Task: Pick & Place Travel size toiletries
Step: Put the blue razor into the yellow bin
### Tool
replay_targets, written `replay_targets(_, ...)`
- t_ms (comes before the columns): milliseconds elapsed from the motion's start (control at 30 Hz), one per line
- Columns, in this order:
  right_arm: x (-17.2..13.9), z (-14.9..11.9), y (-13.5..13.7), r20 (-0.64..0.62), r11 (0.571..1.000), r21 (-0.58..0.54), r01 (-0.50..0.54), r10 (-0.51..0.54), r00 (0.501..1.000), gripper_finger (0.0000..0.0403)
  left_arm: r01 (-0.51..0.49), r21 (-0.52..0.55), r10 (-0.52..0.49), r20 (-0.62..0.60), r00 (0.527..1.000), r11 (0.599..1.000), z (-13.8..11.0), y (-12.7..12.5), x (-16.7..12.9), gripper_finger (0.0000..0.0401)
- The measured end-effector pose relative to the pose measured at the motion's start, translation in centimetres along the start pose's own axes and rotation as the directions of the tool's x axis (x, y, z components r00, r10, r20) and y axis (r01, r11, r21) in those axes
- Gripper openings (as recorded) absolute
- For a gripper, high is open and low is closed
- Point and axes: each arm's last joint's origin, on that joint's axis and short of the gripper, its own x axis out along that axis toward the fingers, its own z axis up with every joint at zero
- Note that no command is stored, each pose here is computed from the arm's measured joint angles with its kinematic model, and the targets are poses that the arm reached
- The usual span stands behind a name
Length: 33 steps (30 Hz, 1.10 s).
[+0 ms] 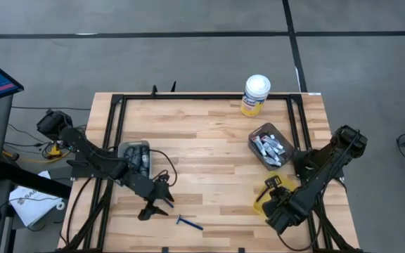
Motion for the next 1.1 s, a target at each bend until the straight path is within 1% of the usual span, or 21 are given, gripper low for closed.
replay_targets(133, 0.0, 0.1, -0.2, -0.001, 0.998, 0.059, -0.001, 0.001, 1.000, 0.0130, -0.016, 0.007, 0.016, -0.086, 0.996, 1.000, -1.0, 0.3, 1.1, 0.0275)
replay_targets(267, 0.1, 0.4, -0.4, 0.018, 0.993, 0.115, -0.002, 0.000, 1.000, 0.0162, 0.004, 0.059, 0.007, -0.181, 0.984, 0.998, -2.1, 0.6, 2.3, 0.0273)
replay_targets(400, 0.1, 0.7, -0.7, 0.033, 0.983, 0.182, -0.012, 0.006, 0.999, 0.0184, 0.013, 0.123, 0.020, -0.262, 0.965, 0.992, -3.3, 1.1, 3.9, 0.0270)
replay_targets(500, 0.2, 1.0, -0.9, 0.052, 0.970, 0.240, -0.025, 0.013, 0.999, 0.0194, -0.004, 0.176, 0.060, -0.313, 0.948, 0.984, -4.3, 1.5, 5.1, 0.0269)
replay_targets(667, 0.2, 1.3, -1.0, 0.077, 0.953, 0.299, -0.045, 0.023, 0.997, 0.0198, -0.111, 0.214, 0.180, -0.339, 0.923, 0.971, -5.5, 2.4, 6.4, 0.0269)
replay_targets(800, 0.2, 1.5, -0.9, 0.096, 0.946, 0.318, -0.059, 0.030, 0.995, 0.0193, -0.123, 0.219, 0.195, -0.343, 0.919, 0.968, -5.6, 2.7, 6.7, 0.0264)
replay_targets(867, 0.2, 1.5, -0.9, 0.098, 0.946, 0.319, -0.060, 0.030, 0.995, 0.0189, -0.117, 0.244, 0.200, -0.353, 0.914, 0.963, -5.8, 2.8, 6.9, 0.0249)
replay_targets(933, 0.2, 1.5, -0.9, 0.098, 0.942, 0.330, -0.061, 0.030, 0.995, 0.0185, -0.119, 0.257, 0.208, -0.359, 0.910, 0.959, -6.0, 2.9, 7.0, 0.0223)
replay_targets(1000, 0.2, 1.5, -0.9, 0.098, 0.935, 0.350, -0.063, 0.030, 0.995, 0.0181, -0.132, 0.262, 0.223, -0.360, 0.906, 0.956, -6.1, 3.0, 7.1, 0.0186)
replay_targets(1100, 0.2, 1.5, -0.9, 0.098, 0.928, 0.367, -0.064, 0.030, 0.995, 0.0174, -0.147, 0.266, 0.239, -0.356, 0.903, 0.953, -6.1, 3.0, 7.1, 0.0120)
